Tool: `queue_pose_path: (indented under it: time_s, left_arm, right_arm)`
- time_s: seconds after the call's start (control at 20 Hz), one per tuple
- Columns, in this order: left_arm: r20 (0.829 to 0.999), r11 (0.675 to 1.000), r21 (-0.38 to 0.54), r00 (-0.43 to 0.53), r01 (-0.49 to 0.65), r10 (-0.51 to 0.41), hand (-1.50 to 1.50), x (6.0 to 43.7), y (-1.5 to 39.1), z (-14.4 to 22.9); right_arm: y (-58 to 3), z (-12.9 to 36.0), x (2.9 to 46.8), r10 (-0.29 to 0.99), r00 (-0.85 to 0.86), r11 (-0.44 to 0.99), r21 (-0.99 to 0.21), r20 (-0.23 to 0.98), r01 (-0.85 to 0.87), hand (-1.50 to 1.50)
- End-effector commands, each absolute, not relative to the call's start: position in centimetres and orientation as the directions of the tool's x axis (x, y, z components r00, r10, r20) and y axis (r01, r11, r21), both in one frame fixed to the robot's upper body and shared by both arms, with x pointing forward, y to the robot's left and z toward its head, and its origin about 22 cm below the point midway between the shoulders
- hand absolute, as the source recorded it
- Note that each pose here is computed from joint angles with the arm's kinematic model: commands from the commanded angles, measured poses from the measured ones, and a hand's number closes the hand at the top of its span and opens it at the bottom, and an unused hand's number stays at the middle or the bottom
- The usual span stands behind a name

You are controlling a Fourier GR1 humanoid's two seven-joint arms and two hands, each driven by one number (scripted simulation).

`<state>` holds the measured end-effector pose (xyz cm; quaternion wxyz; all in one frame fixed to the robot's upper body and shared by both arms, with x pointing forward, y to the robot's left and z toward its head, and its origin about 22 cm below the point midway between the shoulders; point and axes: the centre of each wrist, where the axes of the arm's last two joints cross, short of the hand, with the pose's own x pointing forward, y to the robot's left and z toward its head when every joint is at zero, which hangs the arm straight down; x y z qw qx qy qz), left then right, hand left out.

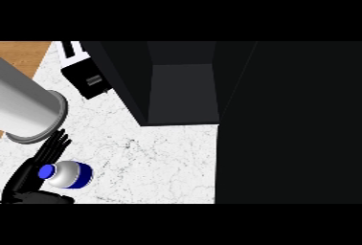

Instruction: Pick up the bottled water, place it into the cabinet and close the cabinet

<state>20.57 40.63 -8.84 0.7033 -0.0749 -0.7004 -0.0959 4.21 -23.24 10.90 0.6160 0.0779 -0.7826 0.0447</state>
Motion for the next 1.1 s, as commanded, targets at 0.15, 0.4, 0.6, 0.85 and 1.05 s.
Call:
queue_pose_path:
  time_s: [0.15,0.4,0.6,0.85,1.05]
  left_arm:
    - [0.990,0.909,-0.137,0.035,0.393,0.134,-1.50,19.4,40.2,-11.6]
    - [0.983,0.898,-0.182,0.053,0.401,0.175,-1.50,21.1,39.5,-12.1]
    - [0.976,0.908,-0.208,0.020,0.364,0.215,1.50,21.3,36.8,-13.8]
    - [0.959,0.899,-0.280,0.052,0.337,0.280,1.50,20.6,37.1,-14.5]
    - [0.947,0.883,-0.315,0.050,0.347,0.318,1.50,21.1,36.6,-14.6]
  right_arm:
    - [-23.5,12.4,3.1,-0.102,-0.260,0.979,0.051,0.960,-0.196,-1.50]
    - [-23.0,12.7,3.4,-0.081,-0.279,0.985,0.034,0.957,-0.169,-1.50]
    - [-23.9,11.6,3.4,-0.068,-0.260,0.985,0.024,0.963,-0.171,-1.50]
    - [-23.0,13.0,3.2,-0.078,-0.257,0.982,0.030,0.963,-0.184,-1.50]
    - [-23.3,11.4,3.2,-0.085,-0.255,0.983,0.039,0.963,-0.180,-1.50]
